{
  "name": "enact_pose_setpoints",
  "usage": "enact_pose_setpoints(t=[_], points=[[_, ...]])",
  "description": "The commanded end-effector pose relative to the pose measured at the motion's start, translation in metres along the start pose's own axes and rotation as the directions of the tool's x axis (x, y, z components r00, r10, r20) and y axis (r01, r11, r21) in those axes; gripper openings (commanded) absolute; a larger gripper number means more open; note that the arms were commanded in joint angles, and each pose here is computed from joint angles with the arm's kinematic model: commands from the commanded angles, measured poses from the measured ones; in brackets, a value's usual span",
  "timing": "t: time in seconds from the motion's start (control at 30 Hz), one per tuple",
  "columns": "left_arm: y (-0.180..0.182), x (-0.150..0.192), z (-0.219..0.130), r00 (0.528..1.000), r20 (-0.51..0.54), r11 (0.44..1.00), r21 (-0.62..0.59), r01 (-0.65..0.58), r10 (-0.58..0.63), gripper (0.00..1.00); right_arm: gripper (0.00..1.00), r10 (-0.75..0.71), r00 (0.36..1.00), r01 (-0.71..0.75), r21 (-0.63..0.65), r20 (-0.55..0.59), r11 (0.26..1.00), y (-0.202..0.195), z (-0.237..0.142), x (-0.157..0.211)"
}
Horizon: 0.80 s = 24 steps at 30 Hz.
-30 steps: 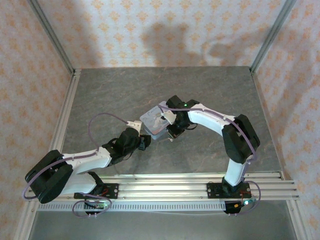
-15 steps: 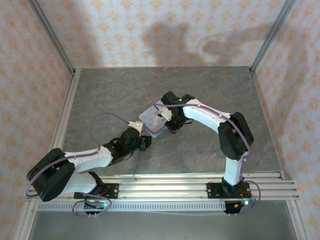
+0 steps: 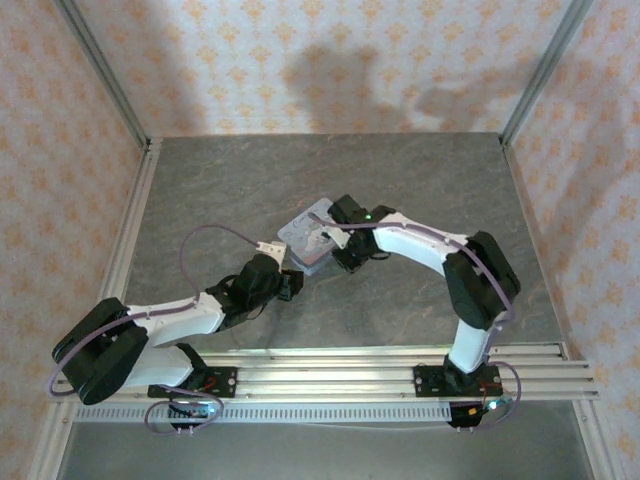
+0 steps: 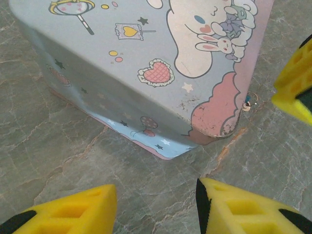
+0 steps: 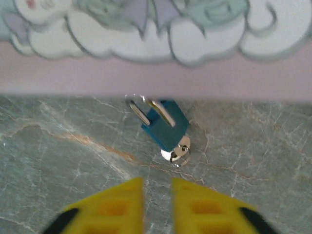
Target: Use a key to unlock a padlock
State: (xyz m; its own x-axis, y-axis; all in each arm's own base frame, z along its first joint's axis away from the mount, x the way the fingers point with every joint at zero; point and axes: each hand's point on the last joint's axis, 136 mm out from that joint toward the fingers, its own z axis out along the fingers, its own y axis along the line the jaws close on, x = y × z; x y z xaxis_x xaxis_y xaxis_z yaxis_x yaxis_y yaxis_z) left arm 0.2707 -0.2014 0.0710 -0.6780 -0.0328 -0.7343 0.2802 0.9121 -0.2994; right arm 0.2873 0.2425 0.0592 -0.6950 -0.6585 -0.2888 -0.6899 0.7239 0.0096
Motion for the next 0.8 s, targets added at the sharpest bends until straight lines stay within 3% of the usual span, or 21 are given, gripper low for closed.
enact_pose_setpoints(t=[0.0,0.07,0.23,0.77], points=[[0.0,-0.012,-0.007,1.0,0.018,1.0,-0.01,-0.014,0.014,0.47,0.33,0.054,0.978,-0.056,0.006,0.202,0.998,-0.004,-0.011,-0.027],[0.0,-0.012,-0.009,1.0,0.019,1.0,-0.009,-0.013,0.013,0.47,0.4,0.046,0.974,-0.051,0.018,0.222,0.999,-0.006,-0.008,-0.024],[0.002,-0.013,-0.012,1.0,0.027,1.0,-0.014,-0.005,0.006,0.47,0.45,0.031,0.962,-0.044,0.041,0.271,0.998,-0.009,0.001,-0.023],[0.007,-0.013,-0.018,0.999,0.032,0.999,-0.034,-0.005,0.006,0.48,0.45,0.013,0.973,-0.01,-0.013,0.231,1.0,0.003,0.034,-0.015]])
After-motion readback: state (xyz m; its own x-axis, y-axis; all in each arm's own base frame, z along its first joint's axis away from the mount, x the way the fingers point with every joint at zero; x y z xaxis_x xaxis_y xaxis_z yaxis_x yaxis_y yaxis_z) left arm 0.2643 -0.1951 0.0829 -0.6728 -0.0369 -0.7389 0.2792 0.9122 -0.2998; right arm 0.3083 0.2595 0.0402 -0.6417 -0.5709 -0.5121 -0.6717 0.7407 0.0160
